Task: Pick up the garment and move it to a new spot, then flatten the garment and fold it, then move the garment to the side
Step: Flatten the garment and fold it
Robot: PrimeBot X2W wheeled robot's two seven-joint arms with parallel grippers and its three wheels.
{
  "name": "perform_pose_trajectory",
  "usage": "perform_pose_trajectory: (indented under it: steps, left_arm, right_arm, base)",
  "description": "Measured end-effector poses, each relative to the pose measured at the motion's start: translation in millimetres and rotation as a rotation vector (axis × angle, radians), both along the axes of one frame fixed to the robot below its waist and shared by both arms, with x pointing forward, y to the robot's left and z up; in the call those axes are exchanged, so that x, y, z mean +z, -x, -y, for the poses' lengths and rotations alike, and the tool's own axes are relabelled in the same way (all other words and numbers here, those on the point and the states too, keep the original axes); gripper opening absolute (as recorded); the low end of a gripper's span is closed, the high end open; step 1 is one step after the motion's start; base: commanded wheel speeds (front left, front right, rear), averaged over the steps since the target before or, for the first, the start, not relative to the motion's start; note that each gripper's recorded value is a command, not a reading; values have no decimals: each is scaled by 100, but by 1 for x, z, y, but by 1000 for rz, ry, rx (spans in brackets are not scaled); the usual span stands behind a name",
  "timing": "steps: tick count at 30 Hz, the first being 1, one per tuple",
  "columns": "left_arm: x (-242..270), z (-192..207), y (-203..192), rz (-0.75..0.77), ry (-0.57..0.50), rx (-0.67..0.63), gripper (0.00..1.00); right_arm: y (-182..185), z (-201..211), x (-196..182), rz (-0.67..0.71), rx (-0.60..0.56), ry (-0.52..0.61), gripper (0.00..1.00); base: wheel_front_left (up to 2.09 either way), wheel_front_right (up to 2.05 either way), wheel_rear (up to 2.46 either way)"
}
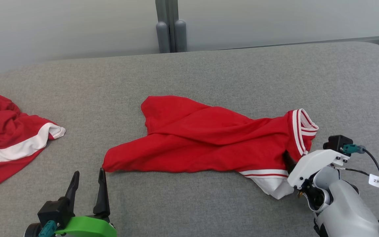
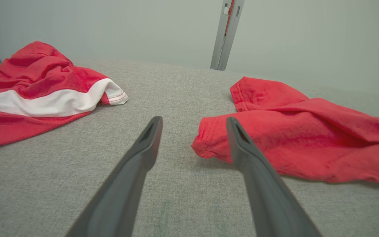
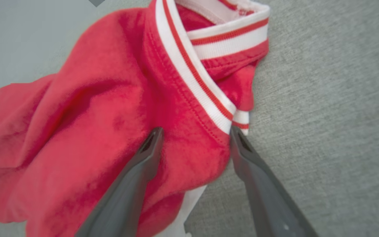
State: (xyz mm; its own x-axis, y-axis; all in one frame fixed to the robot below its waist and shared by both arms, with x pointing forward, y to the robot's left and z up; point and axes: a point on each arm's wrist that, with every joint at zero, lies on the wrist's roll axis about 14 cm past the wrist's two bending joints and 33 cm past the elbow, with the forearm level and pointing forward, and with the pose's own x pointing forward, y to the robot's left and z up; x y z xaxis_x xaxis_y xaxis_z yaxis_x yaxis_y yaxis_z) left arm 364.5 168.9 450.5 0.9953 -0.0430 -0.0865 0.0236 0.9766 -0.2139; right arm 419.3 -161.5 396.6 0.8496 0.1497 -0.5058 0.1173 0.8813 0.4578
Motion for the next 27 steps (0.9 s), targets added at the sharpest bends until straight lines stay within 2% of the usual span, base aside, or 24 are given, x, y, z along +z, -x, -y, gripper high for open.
perform_pose_trajectory:
  steps: [4, 6, 7, 8, 9, 10, 11, 15, 20, 23, 27]
  left_arm:
    - [2, 1, 0, 5, 0, -4, 100]
    - [3, 2, 0, 8, 1, -5, 100]
    - [3, 2, 0, 10, 1, -6, 100]
    - [4, 2, 0, 11, 1, -6, 100]
    - [4, 2, 0, 14, 1, -5, 100]
    - [5, 2, 0, 16, 1, -5, 100]
    - [6, 1, 0, 19, 1, -4, 100]
    - [10, -1, 1, 29, 0, 3, 100]
    - [13, -3, 4, 41, -1, 10, 100]
    - [14, -3, 7, 43, 2, 15, 100]
    - [15, -4, 10, 46, 3, 17, 100]
  right_arm:
    - [-2, -9, 6, 23, 24, -10, 100]
    - [-3, -13, 9, 39, 34, -9, 89]
    - [-4, -14, 11, 47, 40, -6, 70]
    - [-4, -15, 13, 55, 44, -3, 46]
    - [-5, -16, 15, 64, 49, 0, 32]
    - [-6, -17, 17, 75, 49, 1, 13]
    - [-8, -18, 20, 84, 56, 5, 0]
    - [-13, -28, 35, 144, 96, 22, 0]
    - [-22, -53, 75, 283, 170, 21, 0]
    - [-21, -72, 104, 375, 218, -13, 0]
    - [-1, -94, 119, 394, 288, -89, 0]
  base:
    - [0, 0, 0]
    - [0, 0, 0]
    - [0, 0, 0]
    - [0, 0, 0]
    - [0, 0, 0]
    - [0, 0, 0]
    - [0, 0, 0]
    - [0, 0, 0]
    - [0, 0, 0]
    - [0, 0, 0]
    - [0, 0, 0]
